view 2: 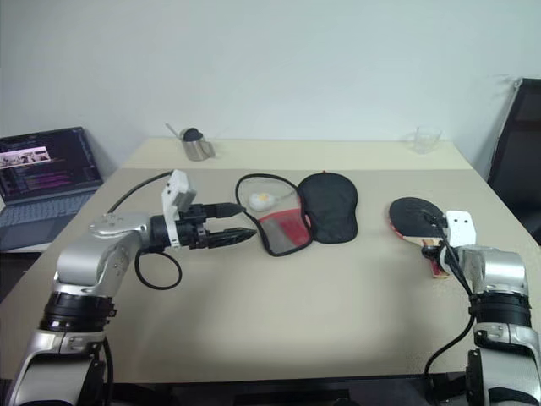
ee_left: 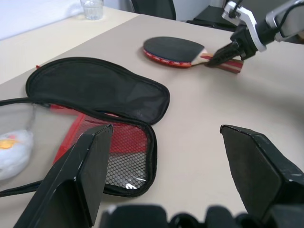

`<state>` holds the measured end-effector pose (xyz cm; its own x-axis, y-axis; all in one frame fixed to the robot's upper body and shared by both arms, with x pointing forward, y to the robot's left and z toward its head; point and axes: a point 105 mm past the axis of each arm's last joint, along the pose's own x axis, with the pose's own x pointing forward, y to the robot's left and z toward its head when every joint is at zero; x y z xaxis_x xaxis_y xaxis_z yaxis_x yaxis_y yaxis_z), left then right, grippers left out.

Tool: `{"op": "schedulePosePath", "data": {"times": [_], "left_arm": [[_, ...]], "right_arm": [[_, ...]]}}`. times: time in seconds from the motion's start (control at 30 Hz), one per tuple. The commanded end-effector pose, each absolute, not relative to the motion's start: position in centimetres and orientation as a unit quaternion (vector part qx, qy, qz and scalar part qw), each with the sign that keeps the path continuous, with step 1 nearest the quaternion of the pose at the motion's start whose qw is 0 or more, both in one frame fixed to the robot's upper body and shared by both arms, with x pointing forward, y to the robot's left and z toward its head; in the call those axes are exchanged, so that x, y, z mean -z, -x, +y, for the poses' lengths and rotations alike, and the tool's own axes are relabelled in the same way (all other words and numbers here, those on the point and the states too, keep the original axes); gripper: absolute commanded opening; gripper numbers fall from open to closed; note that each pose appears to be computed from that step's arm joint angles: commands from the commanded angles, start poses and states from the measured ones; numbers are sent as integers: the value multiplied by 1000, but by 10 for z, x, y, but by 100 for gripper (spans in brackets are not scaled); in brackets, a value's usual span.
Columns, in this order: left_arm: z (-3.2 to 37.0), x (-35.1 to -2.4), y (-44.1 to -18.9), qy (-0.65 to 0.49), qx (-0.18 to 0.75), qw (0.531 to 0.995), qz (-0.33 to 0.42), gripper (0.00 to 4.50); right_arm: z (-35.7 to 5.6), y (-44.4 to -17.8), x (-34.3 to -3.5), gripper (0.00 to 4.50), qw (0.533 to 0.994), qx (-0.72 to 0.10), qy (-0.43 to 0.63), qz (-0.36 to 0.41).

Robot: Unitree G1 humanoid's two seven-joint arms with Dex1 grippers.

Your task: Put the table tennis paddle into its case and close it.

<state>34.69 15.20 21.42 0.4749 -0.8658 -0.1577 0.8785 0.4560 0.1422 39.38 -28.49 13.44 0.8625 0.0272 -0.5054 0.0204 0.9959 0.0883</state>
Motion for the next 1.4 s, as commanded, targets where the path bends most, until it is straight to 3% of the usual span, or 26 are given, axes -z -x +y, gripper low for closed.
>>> {"op": "schedulePosePath", "data": {"times": [0.03,0.17,0.3,0.5,0.67,0.93,1.4], "left_arm": [[154,-226,-343,-115,507,854,11,395],[153,-225,-343,-114,505,856,12,395],[150,-223,-343,-113,505,856,13,395],[143,-218,-343,-108,506,856,16,395],[137,-213,-336,-104,510,854,21,395],[135,-209,-327,-104,505,856,33,395],[130,-207,-321,-105,504,856,37,395]], "right_arm": [[-286,-408,-196,105,984,11,-65,164],[-271,-419,-216,105,988,9,-72,136],[-230,-440,-233,105,991,-13,-79,112],[-159,-472,-243,105,992,-47,-86,80],[-105,-484,-237,105,989,-88,-99,72],[-86,-486,-203,105,986,-84,-101,102],[-92,-485,-177,105,987,-66,-73,128]]}}
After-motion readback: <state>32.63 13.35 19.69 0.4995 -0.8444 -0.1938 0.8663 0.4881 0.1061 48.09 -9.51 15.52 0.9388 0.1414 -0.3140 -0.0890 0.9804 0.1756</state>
